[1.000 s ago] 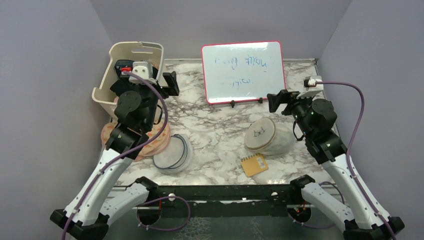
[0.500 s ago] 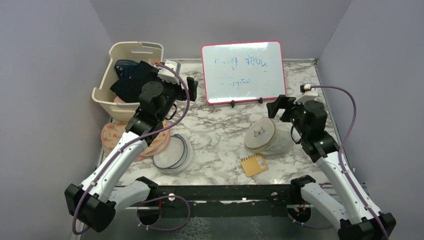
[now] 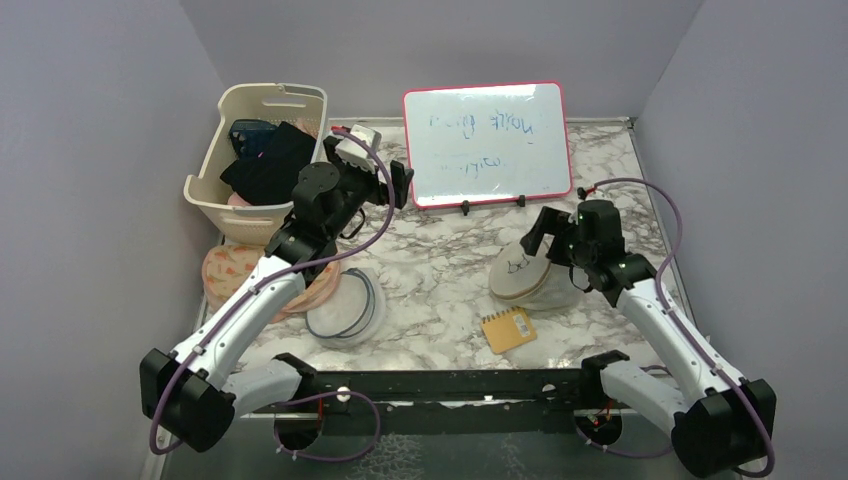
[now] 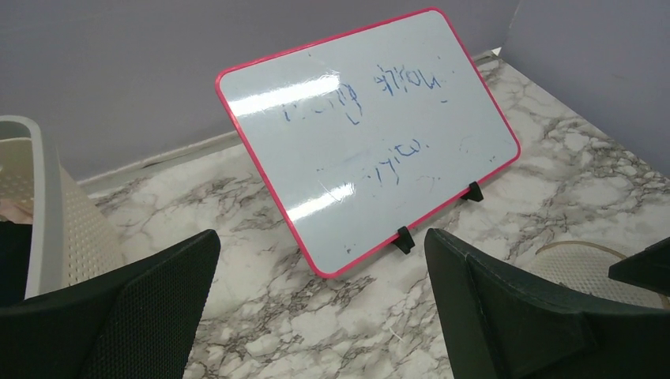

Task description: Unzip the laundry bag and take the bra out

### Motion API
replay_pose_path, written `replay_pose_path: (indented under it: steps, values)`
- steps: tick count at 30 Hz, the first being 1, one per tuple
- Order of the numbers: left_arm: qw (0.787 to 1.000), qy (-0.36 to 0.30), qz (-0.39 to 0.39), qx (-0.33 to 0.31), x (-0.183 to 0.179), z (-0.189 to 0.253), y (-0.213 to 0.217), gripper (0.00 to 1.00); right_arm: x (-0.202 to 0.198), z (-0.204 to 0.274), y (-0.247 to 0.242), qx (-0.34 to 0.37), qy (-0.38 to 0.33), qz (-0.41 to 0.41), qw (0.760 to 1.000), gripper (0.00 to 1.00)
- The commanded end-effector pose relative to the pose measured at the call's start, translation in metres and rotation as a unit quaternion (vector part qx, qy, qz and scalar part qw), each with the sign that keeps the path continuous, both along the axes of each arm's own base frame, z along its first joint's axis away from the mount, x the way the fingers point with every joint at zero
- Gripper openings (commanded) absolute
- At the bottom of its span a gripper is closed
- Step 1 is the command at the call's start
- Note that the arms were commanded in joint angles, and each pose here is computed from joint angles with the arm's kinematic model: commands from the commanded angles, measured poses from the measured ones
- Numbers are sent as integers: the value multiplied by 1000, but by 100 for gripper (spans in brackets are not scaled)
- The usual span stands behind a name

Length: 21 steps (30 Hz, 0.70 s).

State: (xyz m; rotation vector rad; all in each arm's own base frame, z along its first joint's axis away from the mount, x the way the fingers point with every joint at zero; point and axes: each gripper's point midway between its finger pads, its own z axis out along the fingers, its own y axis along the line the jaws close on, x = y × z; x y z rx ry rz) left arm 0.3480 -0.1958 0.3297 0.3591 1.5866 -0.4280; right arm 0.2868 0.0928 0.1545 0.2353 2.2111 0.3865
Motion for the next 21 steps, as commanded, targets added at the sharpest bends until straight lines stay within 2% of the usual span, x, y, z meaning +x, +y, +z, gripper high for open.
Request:
replay_pose_path:
  steps: [1, 3, 6, 10, 15, 16, 21]
  values:
    - [999, -12, -31, -3, 0, 1, -14, 99, -21, -27, 5, 28, 71, -5, 997, 93]
    - [999, -9, -34, -2, 2, -1, -16, 99, -25, -36, 4, 24, 86, -5, 996, 86]
    - [999, -7, -36, 1, 3, -4, -17, 99, -29, -45, 6, 26, 103, 0, 994, 80]
    - [999, -8, -32, 5, 4, -6, -17, 99, -30, -49, 17, 34, 100, 42, 994, 64]
    - [1000, -7, -26, 12, 7, -9, -15, 99, -24, -45, 35, 42, 70, 113, 990, 29]
    - [1000, -6, -25, 14, 8, -10, -15, 99, -23, -44, 40, 49, 67, 127, 988, 25]
    - [1000, -4, -17, 18, 10, -12, -12, 99, -25, -21, 83, 102, 37, 244, 964, 19]
